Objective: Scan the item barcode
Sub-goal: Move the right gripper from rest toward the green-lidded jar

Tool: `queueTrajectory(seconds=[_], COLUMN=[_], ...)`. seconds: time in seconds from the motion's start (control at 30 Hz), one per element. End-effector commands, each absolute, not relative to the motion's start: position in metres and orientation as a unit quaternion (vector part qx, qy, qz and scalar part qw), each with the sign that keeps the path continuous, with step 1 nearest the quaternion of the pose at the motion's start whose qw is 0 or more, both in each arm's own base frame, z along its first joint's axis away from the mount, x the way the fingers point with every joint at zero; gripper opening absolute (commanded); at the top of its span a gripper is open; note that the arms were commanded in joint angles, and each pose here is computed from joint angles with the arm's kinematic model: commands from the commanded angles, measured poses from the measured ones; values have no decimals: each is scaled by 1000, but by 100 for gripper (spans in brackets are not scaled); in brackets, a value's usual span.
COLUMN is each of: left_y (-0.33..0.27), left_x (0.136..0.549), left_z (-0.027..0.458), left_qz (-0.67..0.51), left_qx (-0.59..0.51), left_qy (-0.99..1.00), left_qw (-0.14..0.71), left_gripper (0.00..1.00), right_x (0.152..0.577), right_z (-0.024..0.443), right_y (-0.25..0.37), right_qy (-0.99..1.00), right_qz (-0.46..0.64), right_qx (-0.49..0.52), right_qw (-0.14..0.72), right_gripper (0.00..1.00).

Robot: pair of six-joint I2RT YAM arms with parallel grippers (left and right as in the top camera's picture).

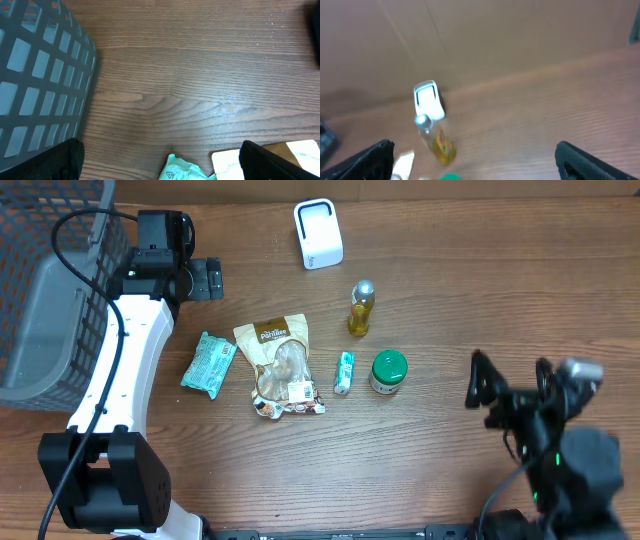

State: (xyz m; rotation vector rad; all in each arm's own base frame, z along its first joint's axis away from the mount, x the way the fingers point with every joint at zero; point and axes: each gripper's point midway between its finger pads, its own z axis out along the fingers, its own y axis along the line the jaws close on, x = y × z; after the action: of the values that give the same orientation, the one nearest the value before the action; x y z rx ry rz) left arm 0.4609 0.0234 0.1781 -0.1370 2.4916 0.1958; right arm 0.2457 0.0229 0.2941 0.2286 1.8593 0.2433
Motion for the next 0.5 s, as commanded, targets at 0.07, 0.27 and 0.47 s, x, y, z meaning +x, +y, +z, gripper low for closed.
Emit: queueTrajectory(seconds=[0.07, 0.27, 0.47], left_y=[23, 23, 23], left_x=[463, 463, 463], left_z=[194, 194, 194], left_qz=[79, 79, 79], left_qx=[-42, -42, -42], left_qy=[940, 940, 940], left_qw=[329, 330, 330], left_gripper=[100, 100, 100], right_x=[280, 312, 338], right_z=[299, 267, 223], right_y=[40, 68, 110], right_qy=[860, 924, 939], right_qz=[111, 135, 221], right_qx=[93, 72, 41], right_qw=[489, 350, 259], right_gripper=[100, 100, 100])
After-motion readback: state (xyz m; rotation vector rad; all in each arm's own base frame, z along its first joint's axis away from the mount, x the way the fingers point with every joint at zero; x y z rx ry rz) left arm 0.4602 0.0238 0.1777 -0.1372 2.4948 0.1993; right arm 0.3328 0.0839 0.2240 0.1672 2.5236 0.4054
